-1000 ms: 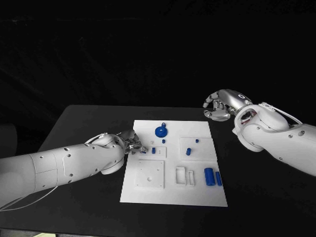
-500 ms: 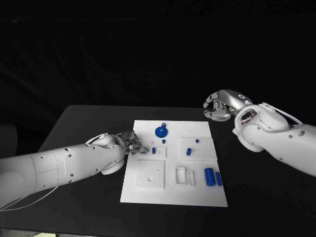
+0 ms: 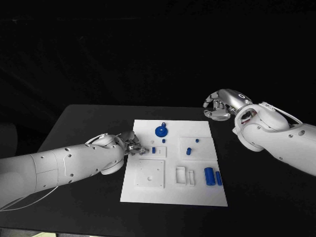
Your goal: Assemble the parts on the task board
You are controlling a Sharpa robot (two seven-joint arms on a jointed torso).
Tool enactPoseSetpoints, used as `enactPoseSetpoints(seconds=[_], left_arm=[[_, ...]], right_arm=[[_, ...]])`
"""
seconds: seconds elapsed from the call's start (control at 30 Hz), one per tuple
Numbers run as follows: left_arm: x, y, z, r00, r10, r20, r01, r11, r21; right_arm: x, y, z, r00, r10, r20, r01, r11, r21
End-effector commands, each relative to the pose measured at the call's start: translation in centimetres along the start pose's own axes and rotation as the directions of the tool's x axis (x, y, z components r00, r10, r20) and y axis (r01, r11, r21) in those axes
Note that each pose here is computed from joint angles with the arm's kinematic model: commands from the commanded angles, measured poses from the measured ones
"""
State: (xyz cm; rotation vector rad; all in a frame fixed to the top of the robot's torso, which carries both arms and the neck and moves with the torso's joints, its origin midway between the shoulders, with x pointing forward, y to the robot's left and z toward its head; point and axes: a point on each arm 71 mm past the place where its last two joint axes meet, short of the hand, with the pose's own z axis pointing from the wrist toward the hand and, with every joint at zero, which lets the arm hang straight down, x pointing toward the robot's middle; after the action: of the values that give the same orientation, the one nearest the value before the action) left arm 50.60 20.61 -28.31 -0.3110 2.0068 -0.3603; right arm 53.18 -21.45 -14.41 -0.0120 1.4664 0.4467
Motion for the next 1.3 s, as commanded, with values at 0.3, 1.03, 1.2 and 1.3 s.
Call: enactPoseSetpoints(seconds=[0.3,1.03,1.2,1.3], left_arm=[[0.34,0.37,0.12,1.0,0.001,-0.02,-0.002,1.0,-0.019],[0.19,0.51,0.1,1.0,-0.021,-0.012,0.021,1.0,-0.021],[0.16,0.65,0.01,0.999,-0.037,-0.012,0.037,0.999,-0.023],[0.13,0.78,-0.05,0.999,-0.046,-0.014,0.045,0.999,-0.024]], right_arm=[[0.04,0.07,-0.01,1.0,-0.006,-0.007,0.006,1.0,-0.01],[0.12,0.08,0.0,1.0,-0.006,-0.01,0.006,1.0,-0.01],[0.12,0.06,-0.01,1.0,-0.006,-0.011,0.006,1.0,-0.01],[0.12,0.07,-0.01,1.0,-0.006,-0.011,0.006,1.0,-0.01]])
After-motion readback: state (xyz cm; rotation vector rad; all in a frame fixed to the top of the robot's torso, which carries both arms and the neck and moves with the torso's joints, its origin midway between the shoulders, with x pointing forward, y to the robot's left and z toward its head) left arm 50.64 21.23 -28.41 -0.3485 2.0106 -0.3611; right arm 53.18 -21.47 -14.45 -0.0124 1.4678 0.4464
